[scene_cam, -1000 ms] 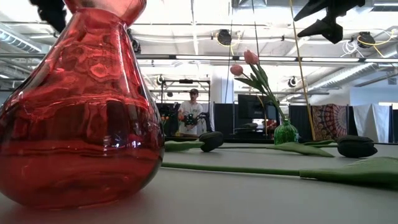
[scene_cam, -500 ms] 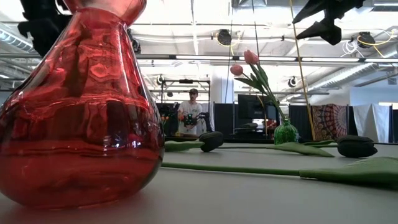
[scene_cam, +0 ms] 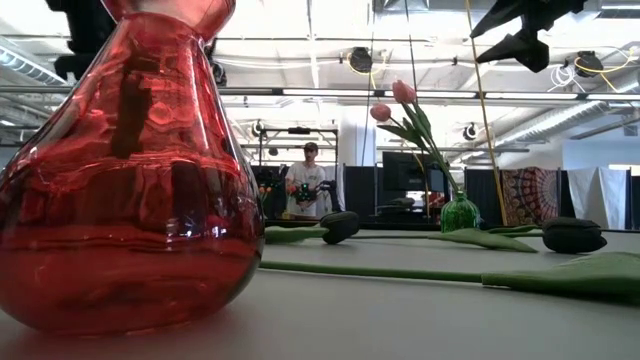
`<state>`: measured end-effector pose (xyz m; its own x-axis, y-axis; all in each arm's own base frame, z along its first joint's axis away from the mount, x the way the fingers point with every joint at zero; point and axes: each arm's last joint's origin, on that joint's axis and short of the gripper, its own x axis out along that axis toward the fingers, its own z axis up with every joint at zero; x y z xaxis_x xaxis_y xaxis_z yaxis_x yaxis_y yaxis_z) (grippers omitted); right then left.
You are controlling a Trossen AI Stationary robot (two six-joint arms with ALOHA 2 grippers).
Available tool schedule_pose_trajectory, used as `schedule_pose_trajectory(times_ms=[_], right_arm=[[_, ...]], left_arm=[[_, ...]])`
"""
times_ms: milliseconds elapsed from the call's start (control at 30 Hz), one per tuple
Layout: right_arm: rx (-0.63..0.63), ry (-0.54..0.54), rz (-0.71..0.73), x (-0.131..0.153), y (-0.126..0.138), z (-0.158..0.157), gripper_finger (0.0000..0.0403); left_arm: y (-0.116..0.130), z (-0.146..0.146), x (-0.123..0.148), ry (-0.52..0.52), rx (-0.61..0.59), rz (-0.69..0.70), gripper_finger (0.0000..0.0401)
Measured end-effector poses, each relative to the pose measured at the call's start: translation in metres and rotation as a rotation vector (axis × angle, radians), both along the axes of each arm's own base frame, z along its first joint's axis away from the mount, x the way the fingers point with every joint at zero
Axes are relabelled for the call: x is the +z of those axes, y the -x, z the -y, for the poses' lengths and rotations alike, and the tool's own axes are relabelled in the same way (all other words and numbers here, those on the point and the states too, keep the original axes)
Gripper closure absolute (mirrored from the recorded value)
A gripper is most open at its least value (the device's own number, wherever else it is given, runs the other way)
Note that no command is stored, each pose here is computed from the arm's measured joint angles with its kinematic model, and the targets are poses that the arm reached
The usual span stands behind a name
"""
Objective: Sort flowers into vase by color
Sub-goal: Put the top left red flower into the blue vase
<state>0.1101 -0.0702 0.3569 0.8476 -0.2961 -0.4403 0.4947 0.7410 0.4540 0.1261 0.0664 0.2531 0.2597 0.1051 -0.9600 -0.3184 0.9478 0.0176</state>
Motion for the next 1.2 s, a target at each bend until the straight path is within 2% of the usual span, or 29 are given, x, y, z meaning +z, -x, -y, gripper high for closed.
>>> schedule_pose_trajectory(times_ms=[133, 300, 600, 1200], right_arm=[[0.0, 0.0, 0.0, 0.0, 0.0, 0.0, 0.0177], [0.0, 0.0, 0.0, 0.0, 0.0, 0.0, 0.0177], [0.001, -0.005, -0.007, -0.001, 0.0, 0.0, 0.0177], [0.001, -0.013, -0.019, -0.002, 0.001, -0.001, 0.0177]], left_arm=[[-0.015, -0.008, -0.01, 0.018, -0.01, -0.032, 0.0287], [-0.033, -0.017, -0.019, 0.0, -0.037, -0.006, 0.0287], [-0.05, -0.026, -0.031, -0.028, -0.137, 0.011, 0.0287], [-0.055, -0.052, -0.068, 0.075, -0.102, -0.046, 0.0287]])
